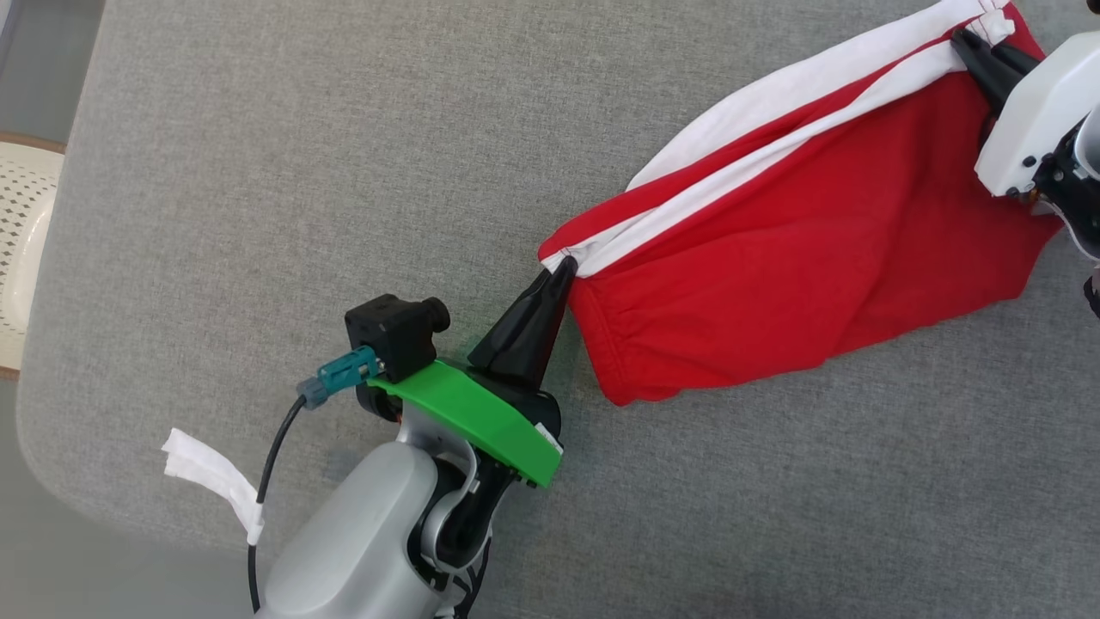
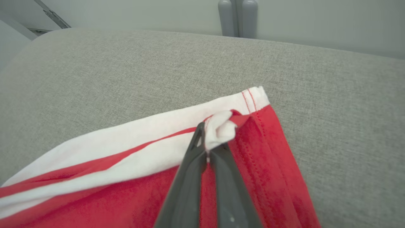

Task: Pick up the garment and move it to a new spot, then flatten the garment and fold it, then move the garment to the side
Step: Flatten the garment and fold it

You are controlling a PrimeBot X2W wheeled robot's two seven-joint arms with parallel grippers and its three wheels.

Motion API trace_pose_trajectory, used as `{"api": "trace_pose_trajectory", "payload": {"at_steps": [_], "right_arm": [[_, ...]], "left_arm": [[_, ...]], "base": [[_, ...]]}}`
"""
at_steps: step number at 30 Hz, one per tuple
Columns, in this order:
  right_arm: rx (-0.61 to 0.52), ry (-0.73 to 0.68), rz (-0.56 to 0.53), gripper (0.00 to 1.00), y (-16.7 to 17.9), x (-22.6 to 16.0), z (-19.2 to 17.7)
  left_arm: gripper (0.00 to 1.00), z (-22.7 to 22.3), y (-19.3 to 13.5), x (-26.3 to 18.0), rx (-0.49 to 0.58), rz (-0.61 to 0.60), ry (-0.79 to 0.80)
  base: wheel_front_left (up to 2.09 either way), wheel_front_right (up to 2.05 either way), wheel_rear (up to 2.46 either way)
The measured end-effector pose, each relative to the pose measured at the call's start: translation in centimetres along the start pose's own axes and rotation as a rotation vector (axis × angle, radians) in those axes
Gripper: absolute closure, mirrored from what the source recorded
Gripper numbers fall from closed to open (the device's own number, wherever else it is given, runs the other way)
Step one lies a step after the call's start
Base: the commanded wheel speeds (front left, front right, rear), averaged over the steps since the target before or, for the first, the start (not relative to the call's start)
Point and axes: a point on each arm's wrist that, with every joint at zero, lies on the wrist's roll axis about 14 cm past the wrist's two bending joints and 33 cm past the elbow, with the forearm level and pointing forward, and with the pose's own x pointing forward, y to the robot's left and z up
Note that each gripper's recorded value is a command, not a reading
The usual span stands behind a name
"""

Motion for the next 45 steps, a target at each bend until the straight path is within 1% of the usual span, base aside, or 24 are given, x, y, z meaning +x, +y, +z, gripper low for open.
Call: {"api": "trace_pose_trajectory", "payload": {"at_steps": [1, 2, 3, 4, 5, 6, 10, 14, 20, 23, 27, 29, 32, 35, 41, 45], "right_arm": [[-0.003, 0.011, -0.004, 1.0, -0.2, 0.2, -0.2], [-0.003, 0.013, -0.007, 1.0, -0.2, 0.4, -0.1], [-0.004, 0.013, -0.009, 0.91, -0.3, 0.6, 0.0], [-0.007, 0.01, -0.011, 0.77, -0.4, 0.7, 0.3], [-0.008, 0.01, -0.01, 0.55, -0.3, 0.9, 0.5], [-0.007, 0.003, -0.007, 0.0, -0.2, 1.0, 0.7], [-0.015, -0.063, -0.023, 0.0, -0.5, 1.3, 2.4], [-0.016, -0.072, -0.033, 0.0, -0.6, 1.4, 2.5], [-0.037, -0.14, -0.041, 0.0, -0.7, 0.5, 4.0], [-0.115, -0.194, -0.049, 0.0, -0.7, -0.7, 5.3], [-0.282, -0.209, -0.089, 0.0, -1.2, -2.6, 5.0], [-0.327, -0.181, -0.104, 0.0, -1.4, -3.5, 3.7], [-0.339, -0.093, -0.117, 0.0, -1.5, -4.7, 1.2], [-0.365, -0.021, -0.16, 0.0, -2.8, -5.8, 0.4], [-0.385, 0.103, -0.215, 0.0, -5.0, -5.4, 0.0], [-0.371, 0.188, -0.216, 0.0, -5.7, -3.8, -1.4]], "left_arm": [[1.0, 0.0, 0.2, 0.0, -0.002, 0.005, -0.001], [0.95, 0.1, 0.3, 0.1, -0.001, 0.008, -0.003], [0.78, 0.2, 0.4, 0.2, -0.001, 0.011, -0.005], [0.65, 0.3, 0.5, 0.3, -0.001, 0.012, -0.012], [0.47, 0.5, 0.4, 0.4, -0.001, 0.012, -0.019], [0.0, 0.5, 0.4, 0.5, -0.002, 0.011, -0.021], [0.0, 0.6, 0.6, 0.8, -0.001, 0.017, -0.026], [0.0, 0.5, 0.8, 0.9, -0.005, 0.027, -0.024], [0.0, 1.5, 1.0, 1.0, 0.011, 0.046, -0.065], [0.0, 2.8, 1.5, 0.7, 0.067, 0.069, -0.114], [0.0, 4.8, 2.3, -0.4, 0.191, 0.117, -0.184], [0.0, 5.4, 2.5, -1.4, 0.228, 0.146, -0.213], [0.0, 7.0, 1.6, -2.7, 0.278, 0.149, -0.288], [0.0, 7.2, 0.7, -3.7, 0.317, 0.146, -0.323], [0.0, 5.9, -0.7, -3.4, 0.299, 0.095, -0.319], [0.0, 5.1, 0.0, -3.0, 0.288, 0.102, -0.296]], "base": [[0.0, 0.0, 0.0], [0.0, 0.0, 0.0], [0.0, 0.0, 0.0], [0.0, 0.0, 0.0], [0.0, 0.0, 0.0], [0.0, 0.0, 0.0], [0.0, 0.0, 0.0], [0.0, 0.0, 0.0], [0.0, 0.0, 0.0], [0.0, 0.0, 0.0], [0.0, 0.0, 0.0], [0.0, 0.0, 0.0], [0.0, 0.0, 0.0], [0.0, 0.0, 0.0], [0.0, 0.0, 0.0], [0.0, 0.0, 0.0]]}}
